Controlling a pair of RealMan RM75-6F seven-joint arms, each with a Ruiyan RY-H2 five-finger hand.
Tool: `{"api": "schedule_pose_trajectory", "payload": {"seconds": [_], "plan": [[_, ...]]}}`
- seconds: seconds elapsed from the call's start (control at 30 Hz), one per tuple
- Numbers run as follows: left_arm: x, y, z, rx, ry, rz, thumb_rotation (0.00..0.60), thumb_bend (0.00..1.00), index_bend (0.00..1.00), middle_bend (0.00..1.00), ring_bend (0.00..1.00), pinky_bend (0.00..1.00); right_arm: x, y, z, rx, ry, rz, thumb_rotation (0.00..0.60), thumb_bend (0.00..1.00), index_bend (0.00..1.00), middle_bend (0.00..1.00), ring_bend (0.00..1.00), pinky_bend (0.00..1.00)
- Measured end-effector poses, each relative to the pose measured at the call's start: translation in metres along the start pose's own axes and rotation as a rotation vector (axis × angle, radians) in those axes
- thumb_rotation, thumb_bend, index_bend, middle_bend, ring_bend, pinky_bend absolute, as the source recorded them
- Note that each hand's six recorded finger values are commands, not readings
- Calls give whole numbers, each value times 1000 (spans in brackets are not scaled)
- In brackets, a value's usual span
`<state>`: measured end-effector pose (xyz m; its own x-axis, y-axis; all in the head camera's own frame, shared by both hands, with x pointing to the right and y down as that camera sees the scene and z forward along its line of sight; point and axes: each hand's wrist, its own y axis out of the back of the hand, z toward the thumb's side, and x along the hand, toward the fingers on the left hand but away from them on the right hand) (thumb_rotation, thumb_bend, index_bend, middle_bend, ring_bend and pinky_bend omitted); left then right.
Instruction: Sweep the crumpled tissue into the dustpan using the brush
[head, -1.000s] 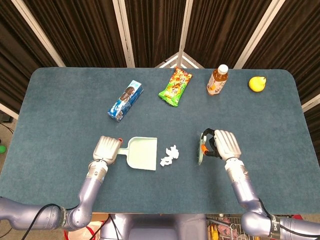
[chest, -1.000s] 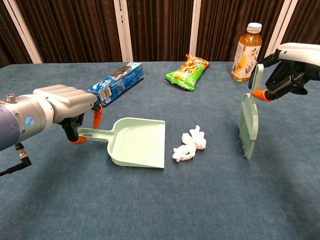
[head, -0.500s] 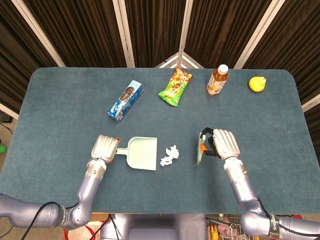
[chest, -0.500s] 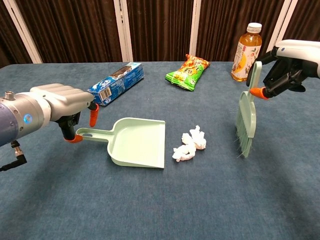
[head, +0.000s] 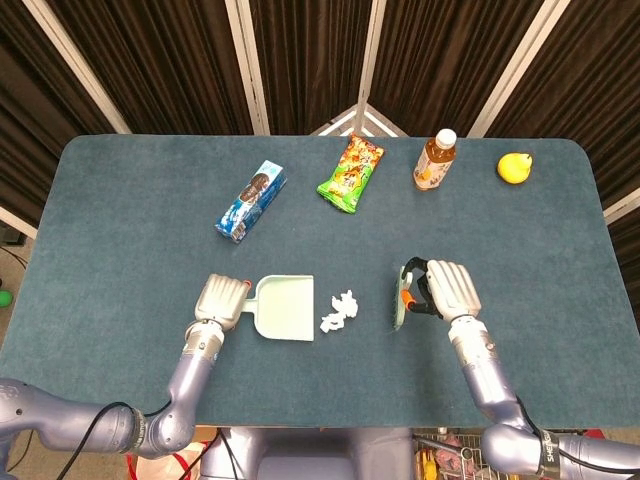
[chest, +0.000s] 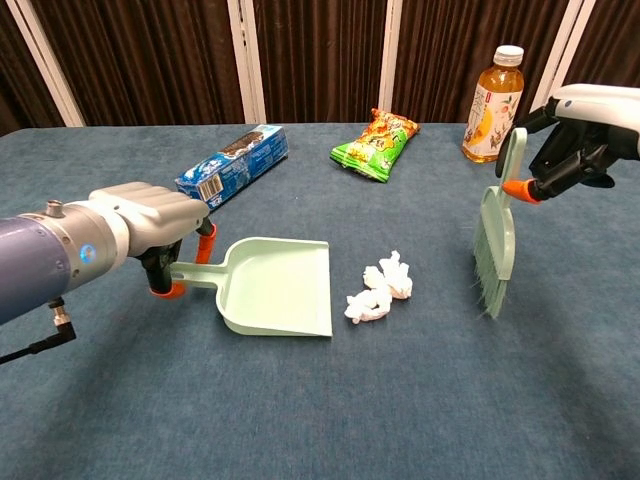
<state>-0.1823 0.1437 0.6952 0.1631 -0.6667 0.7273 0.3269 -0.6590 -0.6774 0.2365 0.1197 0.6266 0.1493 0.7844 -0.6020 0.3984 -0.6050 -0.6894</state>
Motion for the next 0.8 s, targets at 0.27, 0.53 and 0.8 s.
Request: {"api": "schedule_pose_trajectory", "payload": {"seconds": [0.27,0.53,0.8], "plan": [[1,1,1,-13,9,21,600,635,663,1000,1000,964,2,-4,3,3,11,8,600,707,856,914,937,871],[-2,5,-1,-12,32,1,600,646,663,1000,1000,967,4,-6,18,-1,41,15,600,708,861,914,936,871],[-7,12,13,-16,35,-39,600,657,663,1000,1000,967,9,-12,29,7,49,24,600,708,864,914,937,871]]}}
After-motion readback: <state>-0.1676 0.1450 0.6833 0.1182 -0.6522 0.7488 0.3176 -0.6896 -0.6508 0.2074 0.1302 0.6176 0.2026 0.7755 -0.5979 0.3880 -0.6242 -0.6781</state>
